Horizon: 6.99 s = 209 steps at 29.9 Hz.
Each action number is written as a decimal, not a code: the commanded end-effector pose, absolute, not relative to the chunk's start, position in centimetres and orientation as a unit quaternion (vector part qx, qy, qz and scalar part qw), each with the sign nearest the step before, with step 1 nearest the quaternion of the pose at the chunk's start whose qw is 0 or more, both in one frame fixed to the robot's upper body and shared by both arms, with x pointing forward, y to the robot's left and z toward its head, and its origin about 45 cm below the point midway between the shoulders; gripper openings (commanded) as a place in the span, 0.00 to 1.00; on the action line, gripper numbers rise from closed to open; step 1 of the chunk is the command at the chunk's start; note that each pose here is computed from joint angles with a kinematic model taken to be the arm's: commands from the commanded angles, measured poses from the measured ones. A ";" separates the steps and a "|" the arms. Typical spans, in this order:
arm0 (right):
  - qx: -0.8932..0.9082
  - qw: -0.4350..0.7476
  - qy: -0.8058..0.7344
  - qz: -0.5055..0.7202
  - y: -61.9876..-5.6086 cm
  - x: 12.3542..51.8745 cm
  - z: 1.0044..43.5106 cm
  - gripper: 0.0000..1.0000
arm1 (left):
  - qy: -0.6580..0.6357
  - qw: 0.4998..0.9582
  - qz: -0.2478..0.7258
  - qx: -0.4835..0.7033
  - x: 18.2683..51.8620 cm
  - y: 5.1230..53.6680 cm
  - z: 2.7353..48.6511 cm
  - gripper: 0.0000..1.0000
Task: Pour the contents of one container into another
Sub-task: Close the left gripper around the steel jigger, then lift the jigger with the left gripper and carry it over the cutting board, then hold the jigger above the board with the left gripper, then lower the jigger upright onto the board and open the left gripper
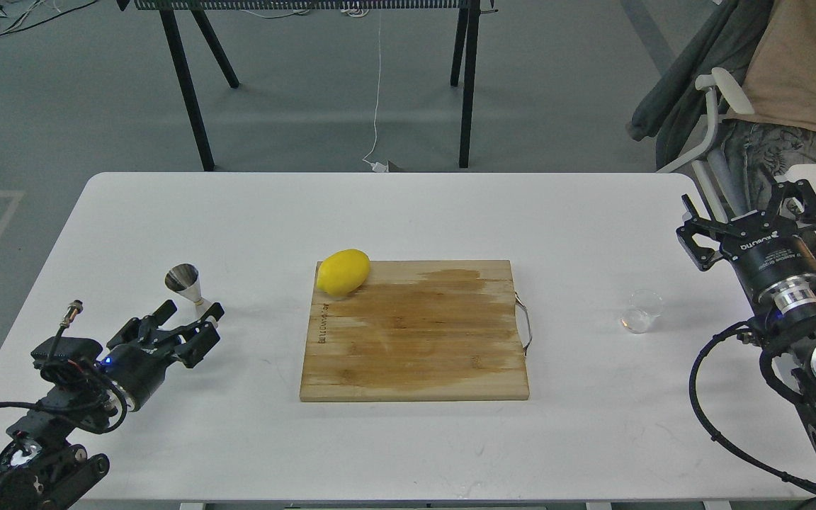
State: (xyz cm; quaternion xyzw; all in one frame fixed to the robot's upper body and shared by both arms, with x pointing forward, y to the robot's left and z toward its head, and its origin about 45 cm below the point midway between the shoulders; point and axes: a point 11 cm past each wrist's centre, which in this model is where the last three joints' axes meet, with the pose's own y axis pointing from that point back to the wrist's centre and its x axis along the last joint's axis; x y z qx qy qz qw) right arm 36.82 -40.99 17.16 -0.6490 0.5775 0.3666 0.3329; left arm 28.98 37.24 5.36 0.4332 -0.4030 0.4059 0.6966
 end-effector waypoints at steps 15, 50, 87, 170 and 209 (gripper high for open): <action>-0.649 0.333 0.578 0.366 -41.1 36.8 17.2 0.99 | -0.407 0.688 0.404 0.446 32.0 35.6 4.6 0.93; -0.649 0.334 0.578 0.365 -41.1 36.8 17.2 0.99 | -0.395 0.666 0.399 0.490 32.9 36.8 3.3 0.07; -0.648 0.336 0.580 0.363 -41.3 37.0 17.4 0.99 | -0.604 0.747 0.234 0.149 36.9 5.3 16.0 0.07; -0.646 0.334 0.581 0.366 -41.3 36.8 17.0 0.99 | -0.573 0.753 0.160 0.281 34.1 11.0 6.3 0.28; -0.645 0.333 0.582 0.366 -41.4 36.7 17.0 0.99 | -0.561 0.762 0.157 0.285 32.9 11.3 5.2 0.93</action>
